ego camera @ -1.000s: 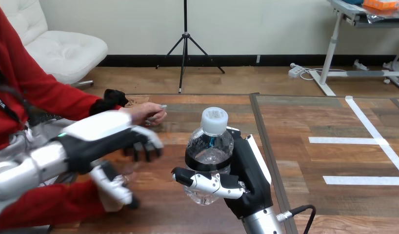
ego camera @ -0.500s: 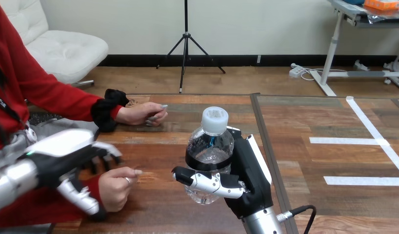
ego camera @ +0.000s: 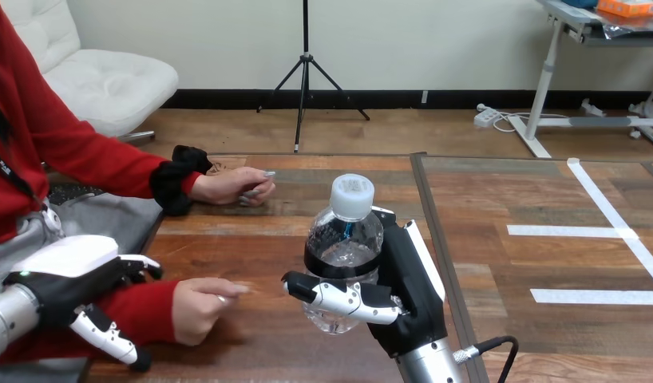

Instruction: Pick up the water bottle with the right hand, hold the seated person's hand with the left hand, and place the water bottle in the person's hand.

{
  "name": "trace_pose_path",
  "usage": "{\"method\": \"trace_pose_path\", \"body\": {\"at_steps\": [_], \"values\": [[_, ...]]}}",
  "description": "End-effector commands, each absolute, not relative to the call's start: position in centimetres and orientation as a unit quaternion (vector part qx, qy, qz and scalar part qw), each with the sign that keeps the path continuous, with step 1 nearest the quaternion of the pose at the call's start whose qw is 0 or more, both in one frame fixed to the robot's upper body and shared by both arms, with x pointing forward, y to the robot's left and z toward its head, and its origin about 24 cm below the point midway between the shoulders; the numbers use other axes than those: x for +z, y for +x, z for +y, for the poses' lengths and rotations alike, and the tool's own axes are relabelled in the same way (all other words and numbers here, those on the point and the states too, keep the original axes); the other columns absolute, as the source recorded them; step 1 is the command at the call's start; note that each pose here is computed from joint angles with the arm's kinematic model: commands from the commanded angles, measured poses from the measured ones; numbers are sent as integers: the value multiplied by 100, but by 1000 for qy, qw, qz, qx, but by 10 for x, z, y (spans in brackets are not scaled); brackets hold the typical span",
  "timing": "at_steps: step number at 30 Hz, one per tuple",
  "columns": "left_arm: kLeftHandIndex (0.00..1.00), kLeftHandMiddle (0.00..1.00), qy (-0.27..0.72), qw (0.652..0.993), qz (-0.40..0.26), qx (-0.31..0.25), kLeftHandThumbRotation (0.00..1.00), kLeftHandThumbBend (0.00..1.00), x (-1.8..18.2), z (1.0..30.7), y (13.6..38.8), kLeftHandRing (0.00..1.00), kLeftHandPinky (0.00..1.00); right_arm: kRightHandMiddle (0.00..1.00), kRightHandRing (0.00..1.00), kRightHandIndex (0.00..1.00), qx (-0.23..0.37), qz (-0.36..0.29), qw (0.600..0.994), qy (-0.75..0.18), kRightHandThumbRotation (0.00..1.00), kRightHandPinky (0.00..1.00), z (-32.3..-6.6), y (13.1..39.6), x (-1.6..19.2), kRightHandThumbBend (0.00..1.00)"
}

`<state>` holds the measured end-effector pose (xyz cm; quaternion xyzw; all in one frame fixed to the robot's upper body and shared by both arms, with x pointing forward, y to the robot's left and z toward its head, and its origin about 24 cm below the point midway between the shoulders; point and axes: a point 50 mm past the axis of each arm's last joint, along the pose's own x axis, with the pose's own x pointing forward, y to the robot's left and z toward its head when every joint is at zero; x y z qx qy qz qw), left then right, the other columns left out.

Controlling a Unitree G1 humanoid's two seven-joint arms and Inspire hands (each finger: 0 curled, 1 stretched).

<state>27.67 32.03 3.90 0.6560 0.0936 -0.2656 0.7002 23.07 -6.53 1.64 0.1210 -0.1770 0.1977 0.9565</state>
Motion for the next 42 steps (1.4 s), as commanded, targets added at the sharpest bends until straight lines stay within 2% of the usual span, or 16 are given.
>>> {"method": "trace_pose_path", "body": {"at_steps": [1,25,42], "values": [[85,79,693,687,42,-214,40,100,76,316,312,73,71,28,24,29,203,-308,897,242,0,19,-6,247,92,72],[86,83,710,669,68,-208,42,100,59,312,316,78,75,27,24,28,195,-309,901,235,0,20,-9,245,93,71],[84,82,708,673,70,-205,33,100,50,302,320,77,74,27,24,28,189,-308,901,240,0,20,-11,246,93,70]]}}
